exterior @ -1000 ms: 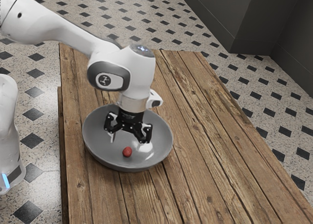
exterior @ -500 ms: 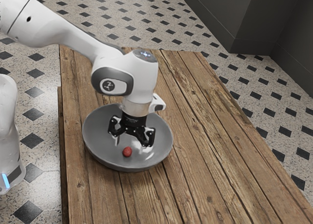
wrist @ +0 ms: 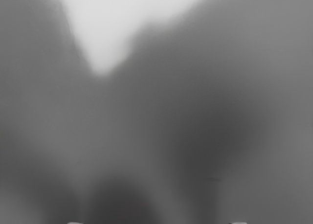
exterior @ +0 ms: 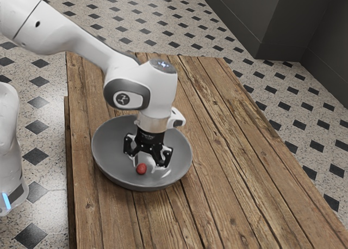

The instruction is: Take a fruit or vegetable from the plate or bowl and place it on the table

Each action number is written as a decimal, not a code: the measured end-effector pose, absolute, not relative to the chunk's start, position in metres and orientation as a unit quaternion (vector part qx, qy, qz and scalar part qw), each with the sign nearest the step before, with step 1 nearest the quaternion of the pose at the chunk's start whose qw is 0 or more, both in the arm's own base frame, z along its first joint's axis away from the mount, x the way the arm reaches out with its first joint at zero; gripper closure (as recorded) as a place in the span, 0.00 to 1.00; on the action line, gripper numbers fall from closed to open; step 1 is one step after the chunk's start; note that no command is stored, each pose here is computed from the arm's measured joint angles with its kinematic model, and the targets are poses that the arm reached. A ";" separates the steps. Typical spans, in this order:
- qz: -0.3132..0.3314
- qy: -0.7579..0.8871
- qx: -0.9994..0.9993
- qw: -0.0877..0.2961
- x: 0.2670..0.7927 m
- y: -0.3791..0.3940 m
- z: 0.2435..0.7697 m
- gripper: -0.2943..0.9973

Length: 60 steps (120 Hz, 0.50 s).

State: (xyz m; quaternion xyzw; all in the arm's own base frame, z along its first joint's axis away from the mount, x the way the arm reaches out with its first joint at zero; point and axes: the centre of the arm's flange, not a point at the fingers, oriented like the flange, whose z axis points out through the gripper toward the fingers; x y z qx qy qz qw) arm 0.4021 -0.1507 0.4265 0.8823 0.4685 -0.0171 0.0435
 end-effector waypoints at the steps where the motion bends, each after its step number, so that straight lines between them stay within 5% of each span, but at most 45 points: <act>1: -0.017 0.468 0.882 0.044 0.402 -0.151 0.426 0.47; 60: -0.021 0.470 0.881 0.041 0.409 -0.148 0.415 0.46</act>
